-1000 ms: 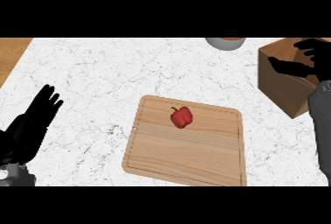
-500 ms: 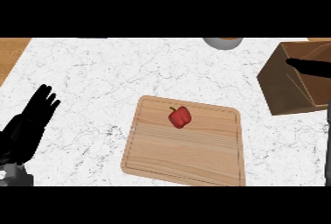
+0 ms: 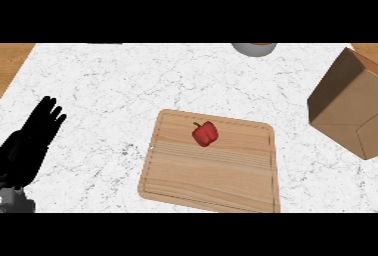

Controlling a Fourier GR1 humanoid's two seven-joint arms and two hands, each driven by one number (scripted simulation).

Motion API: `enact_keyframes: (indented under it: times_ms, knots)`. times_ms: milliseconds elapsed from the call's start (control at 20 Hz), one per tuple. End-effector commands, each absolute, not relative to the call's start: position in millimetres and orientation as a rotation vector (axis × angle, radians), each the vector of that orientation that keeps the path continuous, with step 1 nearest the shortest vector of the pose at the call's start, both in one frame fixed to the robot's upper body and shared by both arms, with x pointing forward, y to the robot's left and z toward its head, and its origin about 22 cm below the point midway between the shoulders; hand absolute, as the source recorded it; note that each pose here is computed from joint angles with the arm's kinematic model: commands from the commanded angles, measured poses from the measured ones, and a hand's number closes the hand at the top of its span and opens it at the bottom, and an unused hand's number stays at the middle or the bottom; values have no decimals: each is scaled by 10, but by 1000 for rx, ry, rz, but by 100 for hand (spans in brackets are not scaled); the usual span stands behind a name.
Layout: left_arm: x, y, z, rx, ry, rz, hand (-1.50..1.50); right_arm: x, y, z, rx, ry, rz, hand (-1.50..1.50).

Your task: Pick the pear from the cutting board and place it in the cardboard box

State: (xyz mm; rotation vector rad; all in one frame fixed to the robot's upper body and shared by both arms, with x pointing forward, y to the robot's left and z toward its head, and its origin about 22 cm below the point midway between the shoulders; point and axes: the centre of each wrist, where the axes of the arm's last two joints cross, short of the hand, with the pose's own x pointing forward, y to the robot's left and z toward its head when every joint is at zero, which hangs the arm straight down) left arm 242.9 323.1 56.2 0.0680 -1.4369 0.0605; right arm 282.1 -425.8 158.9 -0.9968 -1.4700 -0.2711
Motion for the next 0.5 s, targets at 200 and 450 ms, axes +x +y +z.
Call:
enact_keyframes:
  times_ms: [200, 450]
  knots:
    - [2373, 3233, 501, 62, -1436, 48, 0, 2238, -4778, 1516, -950, -1517, -238, -150]
    - [2489, 3394, 611, 57, -1450, 51, 0, 2149, -4921, 1609, -972, -1512, -225, -150]
